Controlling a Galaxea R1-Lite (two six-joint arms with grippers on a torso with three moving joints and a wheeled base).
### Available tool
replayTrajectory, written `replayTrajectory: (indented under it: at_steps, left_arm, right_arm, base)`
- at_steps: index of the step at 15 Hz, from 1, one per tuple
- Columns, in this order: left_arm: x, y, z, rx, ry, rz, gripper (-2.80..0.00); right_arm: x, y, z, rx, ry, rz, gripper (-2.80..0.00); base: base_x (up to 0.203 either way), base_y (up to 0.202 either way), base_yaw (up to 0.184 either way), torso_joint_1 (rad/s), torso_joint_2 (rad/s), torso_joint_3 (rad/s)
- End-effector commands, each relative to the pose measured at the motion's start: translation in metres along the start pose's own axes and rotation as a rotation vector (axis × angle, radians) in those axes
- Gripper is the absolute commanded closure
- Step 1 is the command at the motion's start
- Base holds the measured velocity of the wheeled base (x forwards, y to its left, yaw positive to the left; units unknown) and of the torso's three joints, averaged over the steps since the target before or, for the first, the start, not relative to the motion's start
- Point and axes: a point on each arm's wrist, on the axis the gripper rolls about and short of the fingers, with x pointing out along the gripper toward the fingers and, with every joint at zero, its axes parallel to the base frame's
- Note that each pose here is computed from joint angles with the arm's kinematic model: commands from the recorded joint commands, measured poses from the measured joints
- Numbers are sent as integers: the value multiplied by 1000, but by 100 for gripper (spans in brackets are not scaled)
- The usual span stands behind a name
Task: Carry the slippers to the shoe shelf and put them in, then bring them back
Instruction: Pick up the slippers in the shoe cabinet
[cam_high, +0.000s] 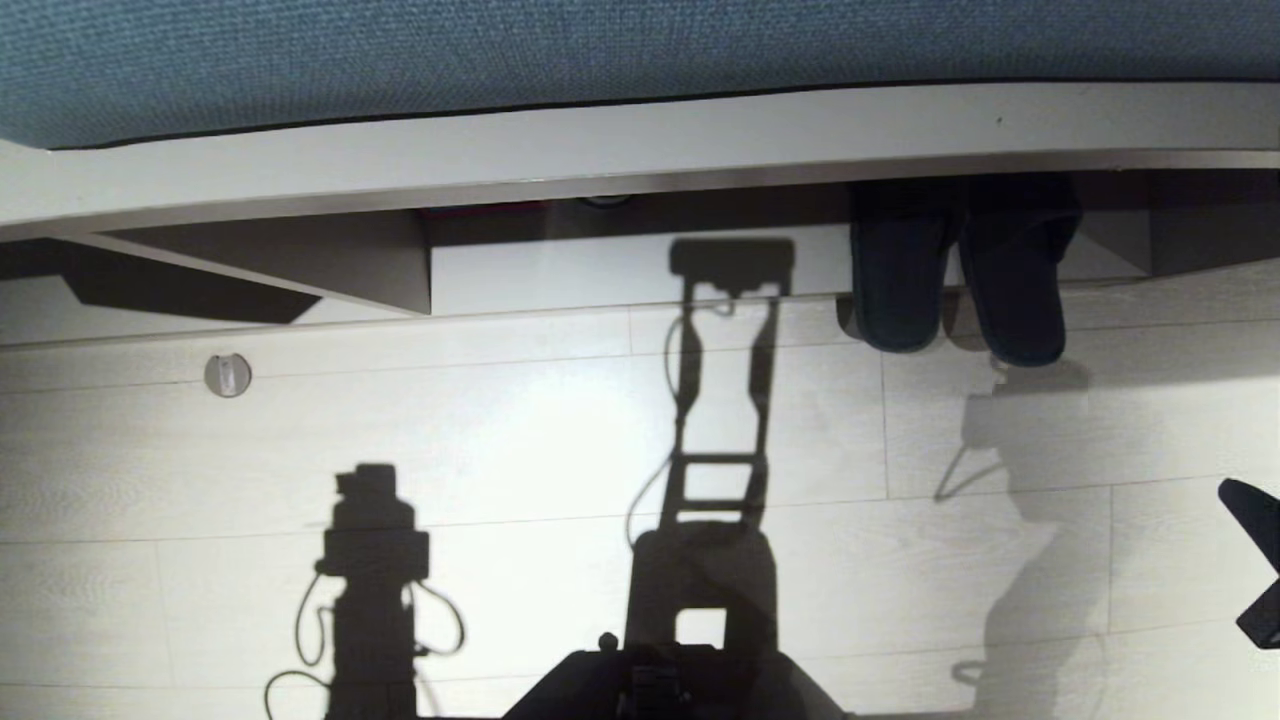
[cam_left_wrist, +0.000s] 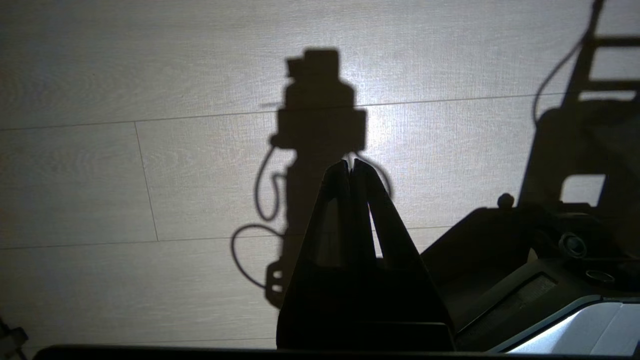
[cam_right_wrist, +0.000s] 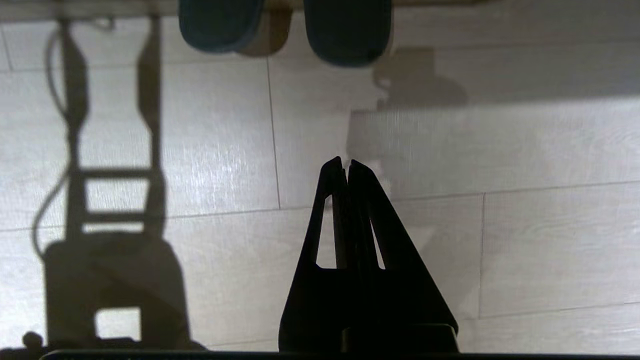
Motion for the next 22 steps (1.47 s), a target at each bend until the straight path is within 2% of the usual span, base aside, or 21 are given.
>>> replayTrajectory:
  at_steps: [1, 9, 22]
  left_arm:
    - [0, 0, 0, -1, 0, 1, 0]
    - [0, 0, 0, -1, -1, 1, 0]
    - [0, 0, 0, -1, -1, 1, 0]
  right_arm:
    - [20, 2, -20, -8, 110, 3, 0]
    - [77, 6, -41, -9, 126, -13, 0]
    - [150, 9, -29, 15, -36, -33, 0]
  base:
    - [0, 0, 0, 0, 0, 0]
    - [0, 0, 0, 0, 0, 0]
    - [0, 0, 0, 0, 0, 0]
